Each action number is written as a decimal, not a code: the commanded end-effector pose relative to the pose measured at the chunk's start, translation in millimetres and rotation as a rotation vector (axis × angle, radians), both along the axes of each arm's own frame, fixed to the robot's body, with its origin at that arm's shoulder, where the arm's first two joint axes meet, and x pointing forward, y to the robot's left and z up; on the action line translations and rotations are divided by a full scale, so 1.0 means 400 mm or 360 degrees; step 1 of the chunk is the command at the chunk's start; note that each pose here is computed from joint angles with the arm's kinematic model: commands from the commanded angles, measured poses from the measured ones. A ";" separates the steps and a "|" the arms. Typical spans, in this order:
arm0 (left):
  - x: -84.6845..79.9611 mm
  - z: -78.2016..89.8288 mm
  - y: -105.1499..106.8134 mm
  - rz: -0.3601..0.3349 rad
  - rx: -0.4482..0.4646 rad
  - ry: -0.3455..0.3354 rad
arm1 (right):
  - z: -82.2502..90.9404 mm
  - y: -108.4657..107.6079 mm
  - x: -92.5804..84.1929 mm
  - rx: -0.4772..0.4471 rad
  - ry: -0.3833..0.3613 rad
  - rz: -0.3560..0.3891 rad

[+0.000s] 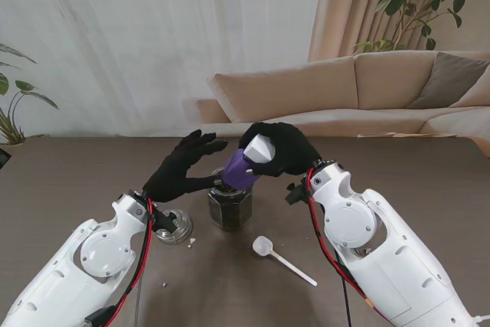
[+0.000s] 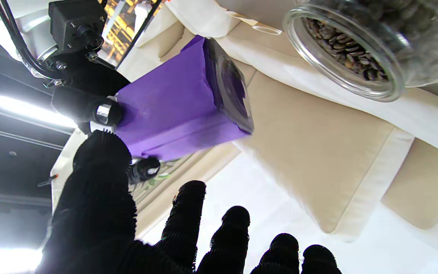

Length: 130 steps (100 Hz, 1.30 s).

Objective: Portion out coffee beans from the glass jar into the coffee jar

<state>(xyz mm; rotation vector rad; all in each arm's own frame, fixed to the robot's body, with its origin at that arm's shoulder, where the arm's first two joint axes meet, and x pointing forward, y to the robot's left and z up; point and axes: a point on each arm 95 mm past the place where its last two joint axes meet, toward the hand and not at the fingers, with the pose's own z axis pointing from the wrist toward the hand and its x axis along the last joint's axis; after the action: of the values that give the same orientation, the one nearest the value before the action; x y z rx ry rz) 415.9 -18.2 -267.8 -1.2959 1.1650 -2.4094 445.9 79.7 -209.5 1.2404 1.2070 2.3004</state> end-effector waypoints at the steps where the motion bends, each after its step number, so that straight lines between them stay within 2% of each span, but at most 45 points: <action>1: -0.013 -0.017 0.005 0.0017 0.0004 0.0047 | 0.014 -0.037 0.018 -0.0091 0.0002 -0.0054; 13: -0.023 -0.034 0.016 0.0056 -0.0006 0.0075 | 0.008 -0.077 0.040 -0.0203 0.0024 -0.0124; 28: -0.034 -0.053 0.027 0.0099 -0.0013 0.0104 | -0.022 -0.117 0.070 -0.0359 0.0071 -0.0204; 54: -0.049 -0.076 0.038 0.0137 -0.0003 0.0148 | -0.126 -0.149 0.109 -0.0636 0.0177 -0.0263; 69: -0.056 -0.083 0.043 0.0156 -0.0013 0.0156 | -0.191 -0.158 0.123 -0.0747 0.0225 -0.0270; 93: -0.062 -0.081 0.043 0.0165 -0.0008 0.0159 | -0.255 -0.165 0.131 -0.0830 0.0250 -0.0301; 130: -0.065 -0.078 0.036 0.0168 -0.0009 0.0169 | -0.291 -0.173 0.139 -0.0912 0.0233 -0.0340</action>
<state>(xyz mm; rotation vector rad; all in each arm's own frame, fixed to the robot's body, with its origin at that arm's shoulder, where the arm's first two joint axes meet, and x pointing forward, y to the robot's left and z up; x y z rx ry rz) 391.2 0.1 -299.2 -1.4584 1.0703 -2.2910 501.0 9.7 -321.6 1.2425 1.5338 1.5915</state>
